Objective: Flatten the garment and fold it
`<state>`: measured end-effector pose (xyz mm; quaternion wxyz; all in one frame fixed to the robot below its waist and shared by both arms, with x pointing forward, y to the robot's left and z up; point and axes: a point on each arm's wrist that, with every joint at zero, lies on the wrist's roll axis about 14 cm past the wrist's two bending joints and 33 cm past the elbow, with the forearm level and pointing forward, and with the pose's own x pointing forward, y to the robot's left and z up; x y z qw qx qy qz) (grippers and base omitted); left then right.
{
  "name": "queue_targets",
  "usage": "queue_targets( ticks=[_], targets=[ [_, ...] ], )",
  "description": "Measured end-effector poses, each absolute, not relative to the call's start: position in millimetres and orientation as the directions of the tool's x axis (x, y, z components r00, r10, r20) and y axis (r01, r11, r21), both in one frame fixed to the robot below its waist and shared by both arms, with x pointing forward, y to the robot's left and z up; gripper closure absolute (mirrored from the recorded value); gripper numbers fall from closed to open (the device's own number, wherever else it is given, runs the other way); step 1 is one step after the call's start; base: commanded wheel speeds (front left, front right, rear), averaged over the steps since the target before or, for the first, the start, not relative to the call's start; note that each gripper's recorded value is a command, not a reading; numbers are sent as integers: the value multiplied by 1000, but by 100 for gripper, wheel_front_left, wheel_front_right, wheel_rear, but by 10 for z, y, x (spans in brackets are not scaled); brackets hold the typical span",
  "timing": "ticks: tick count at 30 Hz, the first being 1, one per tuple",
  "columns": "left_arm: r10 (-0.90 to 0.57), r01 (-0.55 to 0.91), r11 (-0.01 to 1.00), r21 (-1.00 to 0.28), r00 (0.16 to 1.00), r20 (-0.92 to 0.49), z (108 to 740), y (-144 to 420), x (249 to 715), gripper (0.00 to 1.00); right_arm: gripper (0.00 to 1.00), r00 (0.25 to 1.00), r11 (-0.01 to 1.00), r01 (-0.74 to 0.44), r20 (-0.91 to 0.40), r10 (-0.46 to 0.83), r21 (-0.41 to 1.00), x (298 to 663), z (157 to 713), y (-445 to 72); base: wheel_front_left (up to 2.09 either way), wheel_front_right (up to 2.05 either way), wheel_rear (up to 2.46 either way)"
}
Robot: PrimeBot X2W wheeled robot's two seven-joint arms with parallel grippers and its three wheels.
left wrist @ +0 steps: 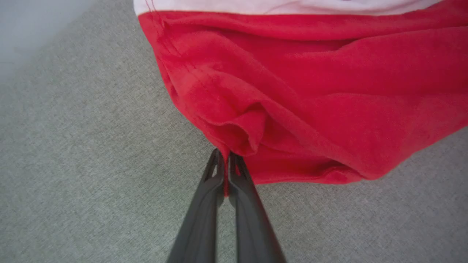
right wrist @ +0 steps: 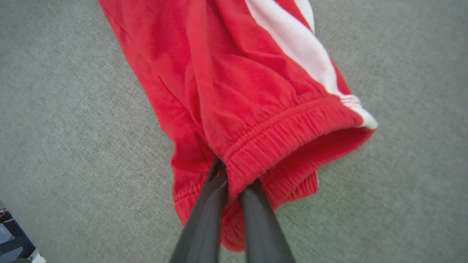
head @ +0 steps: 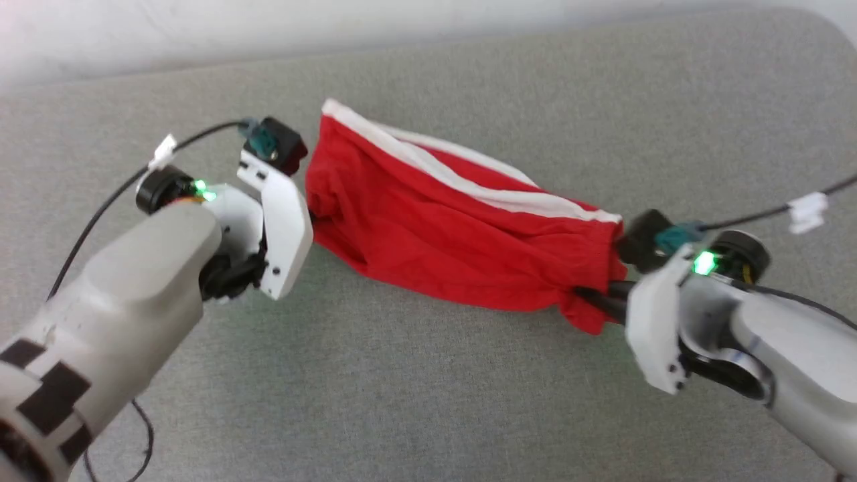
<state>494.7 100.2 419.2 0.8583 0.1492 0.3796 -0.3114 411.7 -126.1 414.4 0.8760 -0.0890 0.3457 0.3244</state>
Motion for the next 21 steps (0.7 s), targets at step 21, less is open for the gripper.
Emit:
queue_targets(
  ticks=[21],
  targets=[
    [-486, 493, 848, -193, 582, -652, 3885, 1211, 3425, 100, 100, 463, 744, -659, -720, 517, 111, 3160, 4047, -1504, 0, 0, 0]
  ],
)
